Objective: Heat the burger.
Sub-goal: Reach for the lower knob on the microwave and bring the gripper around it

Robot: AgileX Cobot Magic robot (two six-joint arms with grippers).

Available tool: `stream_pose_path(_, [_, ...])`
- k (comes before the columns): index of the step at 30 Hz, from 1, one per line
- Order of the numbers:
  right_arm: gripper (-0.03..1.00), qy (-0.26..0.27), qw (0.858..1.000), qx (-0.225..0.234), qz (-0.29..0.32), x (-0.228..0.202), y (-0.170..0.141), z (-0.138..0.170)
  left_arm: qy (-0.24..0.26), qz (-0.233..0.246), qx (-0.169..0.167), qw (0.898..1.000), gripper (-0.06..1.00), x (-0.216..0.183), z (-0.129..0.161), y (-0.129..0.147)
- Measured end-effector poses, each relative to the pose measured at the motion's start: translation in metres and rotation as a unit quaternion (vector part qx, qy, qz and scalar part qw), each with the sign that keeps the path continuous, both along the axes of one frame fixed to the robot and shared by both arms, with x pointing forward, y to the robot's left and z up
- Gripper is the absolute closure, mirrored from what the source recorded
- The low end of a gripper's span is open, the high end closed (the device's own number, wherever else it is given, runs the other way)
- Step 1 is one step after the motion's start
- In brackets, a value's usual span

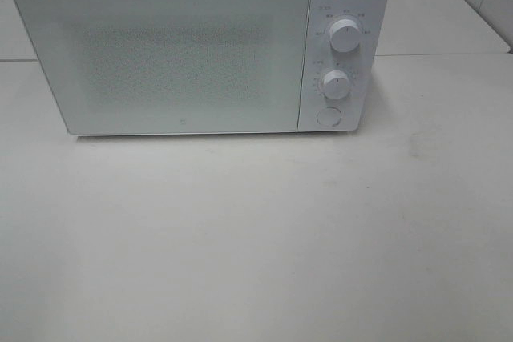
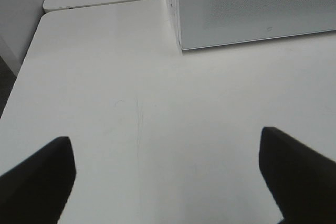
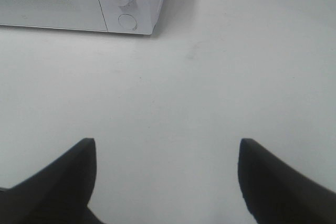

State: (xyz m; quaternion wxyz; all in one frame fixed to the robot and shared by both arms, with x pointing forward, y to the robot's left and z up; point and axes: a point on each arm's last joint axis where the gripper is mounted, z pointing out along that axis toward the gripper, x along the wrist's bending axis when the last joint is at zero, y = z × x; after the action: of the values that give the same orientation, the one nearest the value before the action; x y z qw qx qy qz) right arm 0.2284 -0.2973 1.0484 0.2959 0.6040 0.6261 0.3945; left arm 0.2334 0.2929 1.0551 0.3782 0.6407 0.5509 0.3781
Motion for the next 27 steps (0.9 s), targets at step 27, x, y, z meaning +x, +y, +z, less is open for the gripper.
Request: stream_pose_path(27, [0.24,-0.022,1.000,0.007,-0.005,0.056,0.007,0.028,0.000,0.000,0.000,1.000,0.08,0.000,0.000,0.000])
